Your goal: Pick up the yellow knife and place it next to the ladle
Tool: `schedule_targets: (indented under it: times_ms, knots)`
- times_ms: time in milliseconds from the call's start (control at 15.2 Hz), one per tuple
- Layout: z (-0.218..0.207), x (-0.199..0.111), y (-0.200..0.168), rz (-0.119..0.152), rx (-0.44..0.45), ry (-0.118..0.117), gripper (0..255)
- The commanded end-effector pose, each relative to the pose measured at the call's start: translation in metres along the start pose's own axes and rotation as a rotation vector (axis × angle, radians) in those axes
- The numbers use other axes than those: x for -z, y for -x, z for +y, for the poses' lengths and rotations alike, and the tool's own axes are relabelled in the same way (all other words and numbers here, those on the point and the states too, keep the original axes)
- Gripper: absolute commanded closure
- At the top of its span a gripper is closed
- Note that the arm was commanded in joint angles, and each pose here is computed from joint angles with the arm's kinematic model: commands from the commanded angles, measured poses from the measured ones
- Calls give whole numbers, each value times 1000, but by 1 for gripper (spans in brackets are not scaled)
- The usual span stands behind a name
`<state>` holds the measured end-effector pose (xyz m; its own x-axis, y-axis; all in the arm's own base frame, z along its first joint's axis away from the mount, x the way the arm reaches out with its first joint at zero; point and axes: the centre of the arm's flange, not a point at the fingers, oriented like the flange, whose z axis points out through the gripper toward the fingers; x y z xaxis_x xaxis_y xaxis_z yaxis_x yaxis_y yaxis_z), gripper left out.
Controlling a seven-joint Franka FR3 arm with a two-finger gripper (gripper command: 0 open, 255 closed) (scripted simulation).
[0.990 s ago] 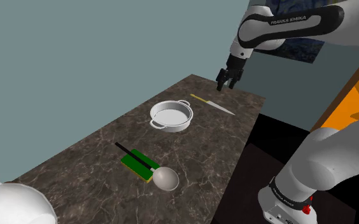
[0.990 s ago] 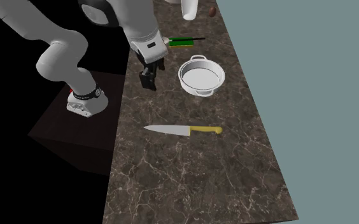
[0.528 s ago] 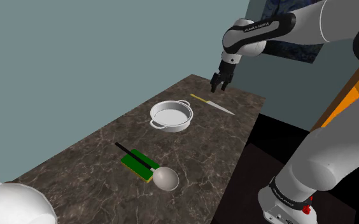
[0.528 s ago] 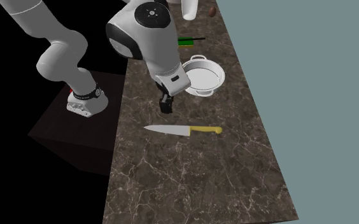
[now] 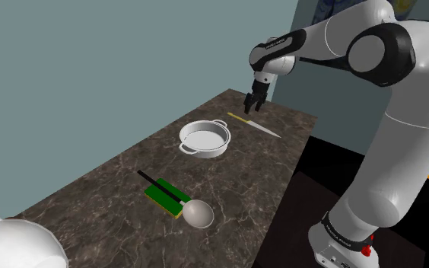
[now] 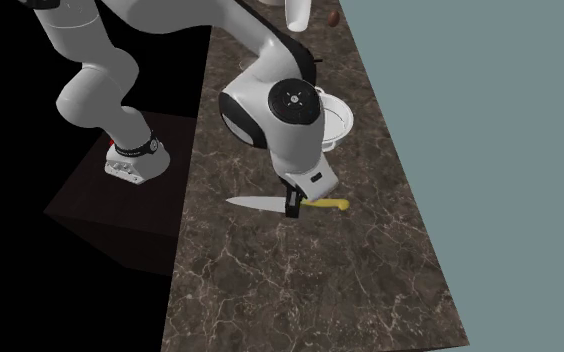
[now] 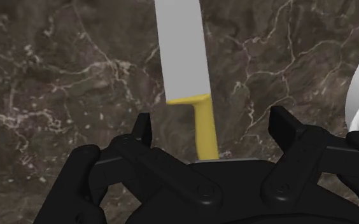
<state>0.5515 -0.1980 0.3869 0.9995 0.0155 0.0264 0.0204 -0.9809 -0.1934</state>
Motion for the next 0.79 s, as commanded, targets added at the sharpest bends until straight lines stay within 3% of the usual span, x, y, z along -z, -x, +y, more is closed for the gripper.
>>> schedule_targets:
  times_ms: [0,462,726]
  knots:
    - [13,-12,-14,-6,13,-7,0]
    - [13,-49,-14,-6,13,-7,0]
    - [13,-52,-14,-6,13,-7,0]
